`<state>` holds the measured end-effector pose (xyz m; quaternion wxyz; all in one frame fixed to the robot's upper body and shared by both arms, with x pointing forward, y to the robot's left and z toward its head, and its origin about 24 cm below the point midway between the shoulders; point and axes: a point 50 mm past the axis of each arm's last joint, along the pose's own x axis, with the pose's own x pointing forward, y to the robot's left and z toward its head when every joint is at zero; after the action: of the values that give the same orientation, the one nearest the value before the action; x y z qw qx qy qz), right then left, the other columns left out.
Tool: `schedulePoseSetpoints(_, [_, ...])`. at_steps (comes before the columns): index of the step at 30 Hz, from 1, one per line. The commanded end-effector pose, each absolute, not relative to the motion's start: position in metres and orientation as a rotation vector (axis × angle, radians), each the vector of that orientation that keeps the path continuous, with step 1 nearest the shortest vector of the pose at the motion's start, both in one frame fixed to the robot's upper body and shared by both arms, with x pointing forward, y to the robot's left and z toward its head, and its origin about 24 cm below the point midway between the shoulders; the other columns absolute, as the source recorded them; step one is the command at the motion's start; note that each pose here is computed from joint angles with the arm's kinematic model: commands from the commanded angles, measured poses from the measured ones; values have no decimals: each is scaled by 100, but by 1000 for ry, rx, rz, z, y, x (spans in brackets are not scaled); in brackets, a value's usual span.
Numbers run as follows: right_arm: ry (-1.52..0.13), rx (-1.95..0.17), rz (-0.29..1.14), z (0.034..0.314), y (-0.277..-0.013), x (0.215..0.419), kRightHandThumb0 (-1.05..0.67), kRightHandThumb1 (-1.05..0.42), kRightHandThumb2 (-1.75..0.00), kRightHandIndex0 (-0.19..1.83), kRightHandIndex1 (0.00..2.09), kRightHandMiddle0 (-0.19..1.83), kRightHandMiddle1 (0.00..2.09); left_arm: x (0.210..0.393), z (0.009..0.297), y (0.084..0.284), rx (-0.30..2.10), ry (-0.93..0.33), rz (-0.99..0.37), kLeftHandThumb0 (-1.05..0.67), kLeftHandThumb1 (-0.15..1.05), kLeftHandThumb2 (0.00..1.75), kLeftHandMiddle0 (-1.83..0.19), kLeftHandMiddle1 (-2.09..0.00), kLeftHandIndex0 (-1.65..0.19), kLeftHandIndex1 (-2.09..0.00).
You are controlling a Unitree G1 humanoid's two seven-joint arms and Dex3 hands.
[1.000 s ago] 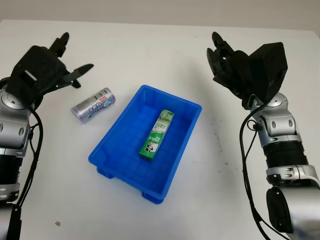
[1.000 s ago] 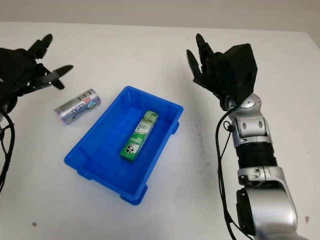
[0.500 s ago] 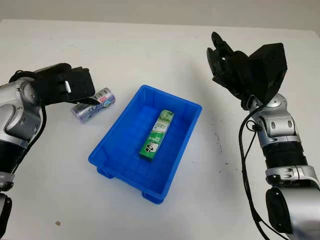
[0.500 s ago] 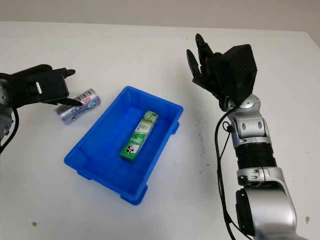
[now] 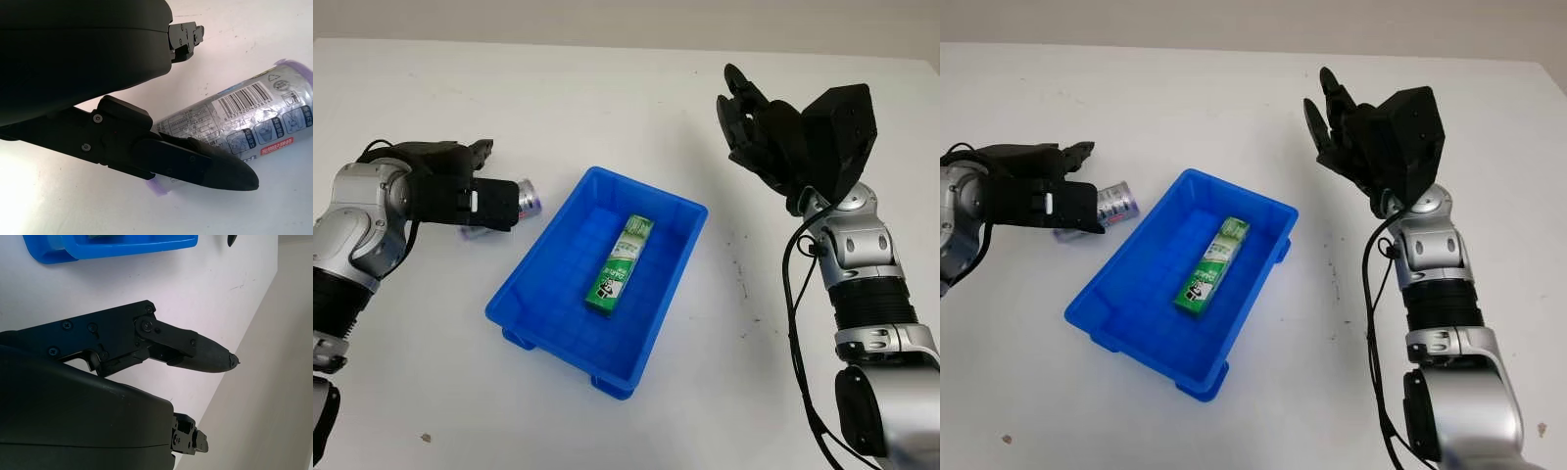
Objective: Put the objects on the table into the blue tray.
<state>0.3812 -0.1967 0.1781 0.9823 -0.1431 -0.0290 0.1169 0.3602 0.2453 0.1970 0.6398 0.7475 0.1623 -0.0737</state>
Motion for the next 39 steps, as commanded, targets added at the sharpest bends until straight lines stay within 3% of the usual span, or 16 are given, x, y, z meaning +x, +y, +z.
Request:
schedulePoseSetpoints(1, [-78, -297, 226, 186, -200, 382, -69, -105, -67, -19, 0, -19, 0, 359, 191, 242, 1737, 362, -179, -95, 105, 13, 18, -4, 18, -2])
schedulePoseSetpoints(3, [-78, -302, 219, 187, -200, 382, -70, -105, -67, -19, 0, -19, 0, 359, 189, 241, 1732, 345, -176, -95, 105, 13, 13, -7, 16, -3])
schedulePoseSetpoints(4, [-78, -302, 216, 187, -200, 381, -70, -105, -66, -19, 0, -19, 0, 359, 188, 240, 1725, 333, -174, -94, 105, 10, 10, -49, 11, -5])
schedulePoseSetpoints(5, [-79, -301, 217, 188, -200, 381, -70, -105, -66, -19, 0, -19, 0, 360, 187, 240, 1719, 321, -175, -93, 105, 9, 14, -127, 3, -25])
schedulePoseSetpoints(6, [-77, -298, 217, 188, -201, 382, -69, -105, -67, -19, 0, -19, 0, 360, 187, 239, 1714, 315, -178, -92, 105, 7, -19, -176, 12, -106])
schedulePoseSetpoints(8, [-73, -305, 215, 188, -201, 382, -69, -105, -67, -19, 0, -19, 0, 360, 187, 239, 1723, 312, -194, -89, 105, 7, -66, -201, 16, -172])
schedulePoseSetpoints(9, [-71, -309, 213, 188, -201, 382, -69, -105, -68, -19, 0, -19, 0, 360, 187, 238, 1734, 311, -205, -84, 105, 7, -77, -206, 7, -194])
schedulePoseSetpoints(11, [-69, -309, 213, 189, -202, 382, -69, -105, -68, -19, 0, -19, 0, 359, 187, 238, 1754, 297, -223, -75, 105, 9, -78, -208, -5, -205])
schedulePoseSetpoints(14, [-72, -298, 217, 189, -202, 383, -69, -105, -67, -19, 0, -19, 0, 358, 187, 239, 1742, 239, -222, -59, 105, 13, -69, -209, -14, -209])
schedulePoseSetpoints(16, [-75, -297, 219, 189, -202, 383, -70, -105, -67, -19, 0, -19, 0, 357, 186, 240, 1723, 192, -214, -46, 105, 18, -83, -209, -38, -209])
schedulePoseSetpoints(20, [-79, -301, 217, 189, -201, 384, -70, -105, -66, -19, 0, -19, 0, 356, 184, 242, 1696, 128, -205, -34, 105, 30, -101, -209, -54, -209])
schedulePoseSetpoints(27, [-89, -313, 221, 189, -203, 385, -69, -105, -67, -19, 0, -19, 0, 355, 187, 242, 1653, 93, -176, -46, 105, 43, -109, -209, -59, -209])
schedulePoseSetpoints(34, [-97, -324, 225, 190, -204, 386, -69, -105, -66, -19, 0, -19, 0, 356, 190, 243, 1651, 61, -136, -39, 105, 41, -111, -209, -60, -209])
schedulePoseSetpoints(39, [-92, -316, 230, 189, -204, 387, -69, -105, -66, -19, 0, -19, 0, 358, 209, 252, 1595, -18, -49, -36, 105, 39, -95, -209, -42, -209])
